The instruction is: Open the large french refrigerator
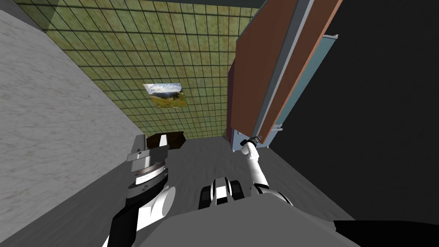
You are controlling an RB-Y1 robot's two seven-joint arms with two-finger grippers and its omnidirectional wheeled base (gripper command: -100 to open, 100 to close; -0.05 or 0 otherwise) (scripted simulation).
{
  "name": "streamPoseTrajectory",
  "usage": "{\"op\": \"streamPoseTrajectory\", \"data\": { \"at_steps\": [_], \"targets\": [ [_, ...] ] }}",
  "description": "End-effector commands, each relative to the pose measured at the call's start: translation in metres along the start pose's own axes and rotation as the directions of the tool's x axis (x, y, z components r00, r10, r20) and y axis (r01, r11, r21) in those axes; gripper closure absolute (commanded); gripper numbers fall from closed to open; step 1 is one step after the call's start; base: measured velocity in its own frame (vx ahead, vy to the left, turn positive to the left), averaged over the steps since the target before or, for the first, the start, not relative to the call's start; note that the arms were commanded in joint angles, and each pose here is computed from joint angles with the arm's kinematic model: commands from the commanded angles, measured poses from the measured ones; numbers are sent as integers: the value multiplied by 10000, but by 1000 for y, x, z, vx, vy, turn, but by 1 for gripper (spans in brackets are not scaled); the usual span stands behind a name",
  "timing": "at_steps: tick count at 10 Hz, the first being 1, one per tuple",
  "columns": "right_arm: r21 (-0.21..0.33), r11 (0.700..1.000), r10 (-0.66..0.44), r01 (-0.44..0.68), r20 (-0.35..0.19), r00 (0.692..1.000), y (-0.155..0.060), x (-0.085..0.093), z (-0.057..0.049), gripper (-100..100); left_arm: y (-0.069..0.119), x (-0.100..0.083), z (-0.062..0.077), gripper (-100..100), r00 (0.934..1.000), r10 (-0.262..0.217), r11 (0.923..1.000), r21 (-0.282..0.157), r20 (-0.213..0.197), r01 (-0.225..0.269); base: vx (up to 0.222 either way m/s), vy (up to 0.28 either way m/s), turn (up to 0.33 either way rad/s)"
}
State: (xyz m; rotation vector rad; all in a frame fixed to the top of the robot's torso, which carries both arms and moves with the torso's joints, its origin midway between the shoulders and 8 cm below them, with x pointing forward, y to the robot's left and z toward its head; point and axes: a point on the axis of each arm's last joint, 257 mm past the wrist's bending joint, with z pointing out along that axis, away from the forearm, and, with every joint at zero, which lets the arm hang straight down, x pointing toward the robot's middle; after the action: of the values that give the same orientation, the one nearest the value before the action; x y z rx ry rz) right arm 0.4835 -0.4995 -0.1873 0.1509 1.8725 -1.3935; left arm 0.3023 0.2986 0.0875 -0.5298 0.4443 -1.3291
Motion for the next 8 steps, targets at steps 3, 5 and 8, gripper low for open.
{"op": "streamPoseTrajectory", "data": {
  "at_steps": [3,5,8],
  "targets": [
    [-47,10000,-81,80,-132,9999,-1,-5,-1,0,0,0,0,0,10000,-1,10000,0,1,1,-12,-15,27],
    [-133,9998,-168,165,-196,9997,4,0,-1,0,0,0,0,0,10000,-1,10000,0,1,1,10,0,21],
    [-223,9994,-260,255,-261,9993,9,5,-2,0,0,0,0,0,10000,-1,10000,0,1,1,7,1,15]
  ]
}}
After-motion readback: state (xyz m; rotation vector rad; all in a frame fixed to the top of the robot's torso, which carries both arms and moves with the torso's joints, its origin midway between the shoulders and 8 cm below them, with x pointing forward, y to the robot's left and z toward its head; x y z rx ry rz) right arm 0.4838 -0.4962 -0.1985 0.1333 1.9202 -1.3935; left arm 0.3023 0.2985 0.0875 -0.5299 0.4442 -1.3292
